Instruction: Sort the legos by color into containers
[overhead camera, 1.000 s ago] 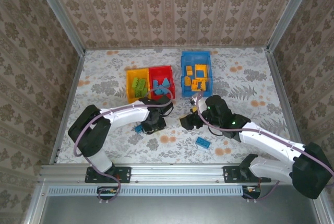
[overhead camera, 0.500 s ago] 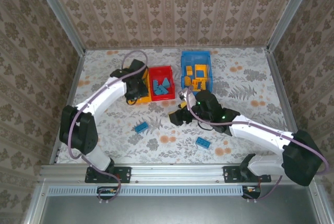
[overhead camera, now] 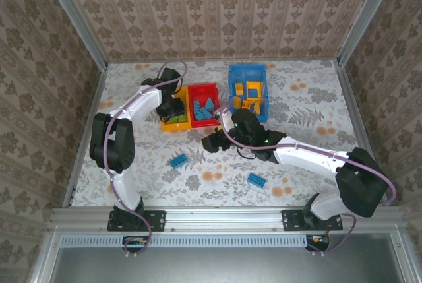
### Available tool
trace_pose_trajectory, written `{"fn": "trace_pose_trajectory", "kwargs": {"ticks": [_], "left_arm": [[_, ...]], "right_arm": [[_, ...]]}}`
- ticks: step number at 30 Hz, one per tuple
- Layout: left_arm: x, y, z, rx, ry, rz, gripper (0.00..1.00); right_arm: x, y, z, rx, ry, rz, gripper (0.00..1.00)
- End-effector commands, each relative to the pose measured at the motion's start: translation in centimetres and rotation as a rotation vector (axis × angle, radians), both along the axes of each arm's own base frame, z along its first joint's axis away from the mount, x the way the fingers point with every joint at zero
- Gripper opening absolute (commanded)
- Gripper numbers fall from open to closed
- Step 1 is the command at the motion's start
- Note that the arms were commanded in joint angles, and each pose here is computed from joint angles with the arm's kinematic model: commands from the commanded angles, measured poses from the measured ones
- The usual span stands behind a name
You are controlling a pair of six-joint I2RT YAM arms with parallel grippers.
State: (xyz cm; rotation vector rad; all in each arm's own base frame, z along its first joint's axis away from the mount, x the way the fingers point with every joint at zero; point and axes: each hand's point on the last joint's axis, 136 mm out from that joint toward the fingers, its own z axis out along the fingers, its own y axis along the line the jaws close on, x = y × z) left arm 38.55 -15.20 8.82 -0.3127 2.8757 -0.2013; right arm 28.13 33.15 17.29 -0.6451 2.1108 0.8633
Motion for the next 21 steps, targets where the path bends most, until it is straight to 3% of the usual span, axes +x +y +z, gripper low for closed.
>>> {"fn": "trace_pose_trajectory", "kwargs": {"ticks": [1, 8, 15, 21], "left_arm": [[0.5, -0.7, 0.0, -0.044, 0.002, -0.031, 0.32], [-0.3, -0.1, 0.1, -0.039, 0.008, -0.01, 0.53], [-1.6, 0.9, 2.6, -0.033, -0.028, 0.0, 0.55], [-4.9, 2.5, 5.7, -0.044, -0.083, 0.045, 0.56]], "right_arm": [[1.1, 0.6, 1.2, 0.019, -0.023, -0.028, 0.8], [1.2, 0.8, 0.9, -0.006, -0.027, -0.025, 0.81], [-0.2, 2.0, -0.7, -0.092, -0.065, 0.066, 0.81], [-4.2, 5.0, -4.6, -0.269, -0.122, 0.289, 0.82]]}}
